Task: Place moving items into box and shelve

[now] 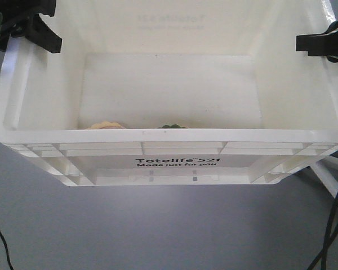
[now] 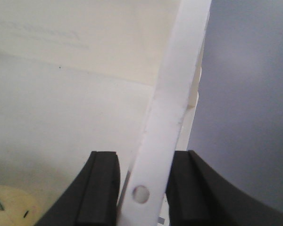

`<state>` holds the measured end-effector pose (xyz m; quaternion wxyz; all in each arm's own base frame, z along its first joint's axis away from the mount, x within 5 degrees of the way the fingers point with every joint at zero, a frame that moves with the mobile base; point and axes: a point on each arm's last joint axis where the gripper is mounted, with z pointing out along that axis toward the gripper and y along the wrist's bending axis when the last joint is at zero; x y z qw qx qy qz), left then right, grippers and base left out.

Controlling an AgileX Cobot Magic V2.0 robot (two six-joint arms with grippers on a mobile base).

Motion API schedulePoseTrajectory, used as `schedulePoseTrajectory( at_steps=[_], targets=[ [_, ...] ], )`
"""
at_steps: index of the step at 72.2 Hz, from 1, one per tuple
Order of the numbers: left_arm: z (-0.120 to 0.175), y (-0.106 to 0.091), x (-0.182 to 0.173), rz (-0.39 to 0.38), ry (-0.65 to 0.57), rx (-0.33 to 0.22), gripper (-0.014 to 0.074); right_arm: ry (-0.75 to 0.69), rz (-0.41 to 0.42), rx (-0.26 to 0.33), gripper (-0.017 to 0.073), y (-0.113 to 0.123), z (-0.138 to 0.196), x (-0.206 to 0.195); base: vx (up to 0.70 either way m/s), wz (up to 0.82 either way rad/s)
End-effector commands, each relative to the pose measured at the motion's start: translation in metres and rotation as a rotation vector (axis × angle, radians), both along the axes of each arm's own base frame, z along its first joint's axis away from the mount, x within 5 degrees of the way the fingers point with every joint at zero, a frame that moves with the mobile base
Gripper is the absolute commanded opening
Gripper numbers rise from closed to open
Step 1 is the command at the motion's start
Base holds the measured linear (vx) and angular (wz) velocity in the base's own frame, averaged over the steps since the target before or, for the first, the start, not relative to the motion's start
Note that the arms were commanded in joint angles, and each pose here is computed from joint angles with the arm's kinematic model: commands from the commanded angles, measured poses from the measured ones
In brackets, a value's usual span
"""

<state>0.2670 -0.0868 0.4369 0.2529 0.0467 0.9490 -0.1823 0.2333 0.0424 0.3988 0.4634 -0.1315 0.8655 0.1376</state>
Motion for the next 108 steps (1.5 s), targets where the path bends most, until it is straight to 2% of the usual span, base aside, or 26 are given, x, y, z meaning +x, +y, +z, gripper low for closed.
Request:
schedulePoseTrajectory(
  at_steps=[1, 108],
  targets=[
    [0.0347, -0.0072, -0.0154, -0.033, -0.161, -0.141, 0.0, -0.147, -0.004, 0.065, -0.0008, 0.0019, 0.0284, -0.0061, -0.2, 0.84],
    [0.0348, -0.0073, -0.0154, -0.033, -0.161, -0.142, 0.0, -0.146, -0.003, 0.065, -0.0008, 0.002, 0.0283, -0.0062, -0.16, 0.7]
  ],
)
